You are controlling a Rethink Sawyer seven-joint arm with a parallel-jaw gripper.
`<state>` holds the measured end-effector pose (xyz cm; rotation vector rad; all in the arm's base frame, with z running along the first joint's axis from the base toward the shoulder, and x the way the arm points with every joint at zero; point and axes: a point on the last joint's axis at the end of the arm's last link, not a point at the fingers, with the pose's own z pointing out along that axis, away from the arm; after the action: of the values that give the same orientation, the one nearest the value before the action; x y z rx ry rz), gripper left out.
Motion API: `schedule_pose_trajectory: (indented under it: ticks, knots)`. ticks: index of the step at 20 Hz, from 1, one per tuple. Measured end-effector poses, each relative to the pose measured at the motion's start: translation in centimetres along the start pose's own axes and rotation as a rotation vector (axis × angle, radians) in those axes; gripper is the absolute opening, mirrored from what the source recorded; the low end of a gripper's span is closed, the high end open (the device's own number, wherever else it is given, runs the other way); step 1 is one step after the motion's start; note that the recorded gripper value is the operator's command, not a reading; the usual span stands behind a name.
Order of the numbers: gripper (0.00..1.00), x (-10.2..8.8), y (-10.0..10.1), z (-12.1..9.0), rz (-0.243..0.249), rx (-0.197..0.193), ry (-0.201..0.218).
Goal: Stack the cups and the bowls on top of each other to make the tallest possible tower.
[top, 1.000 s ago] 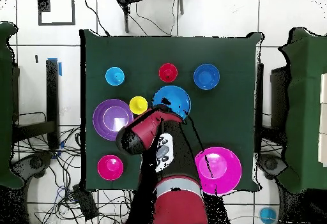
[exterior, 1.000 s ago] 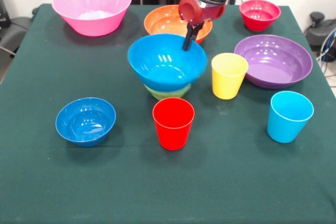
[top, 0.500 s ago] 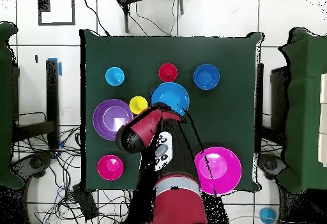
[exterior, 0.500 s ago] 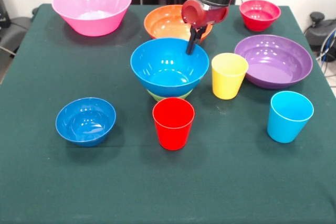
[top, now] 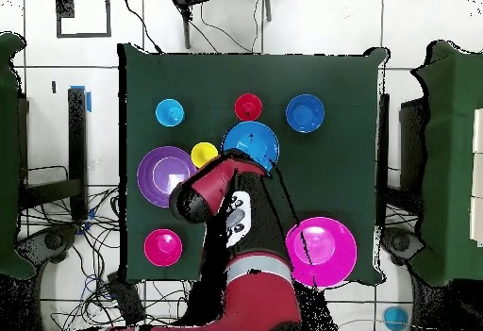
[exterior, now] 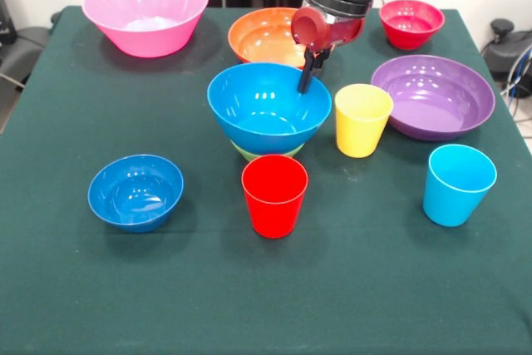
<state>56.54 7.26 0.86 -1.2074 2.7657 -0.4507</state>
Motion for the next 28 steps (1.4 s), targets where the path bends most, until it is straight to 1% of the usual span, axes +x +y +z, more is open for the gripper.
schedule_pose_trajectory:
  ticks: [8,9,20,28]
  knots:
    - [0.00,0.0,0.0,-0.1,-0.005,0.009,0.005]
    - [1.00,0.2,0.0,0.0,-0.006,0.009,0.009]
    - [1.00,1.2,0.5,0.8,-0.010,0.004,0.038]
    - [1.00,0.9,0.3,0.4,0.005,0.005,0.034]
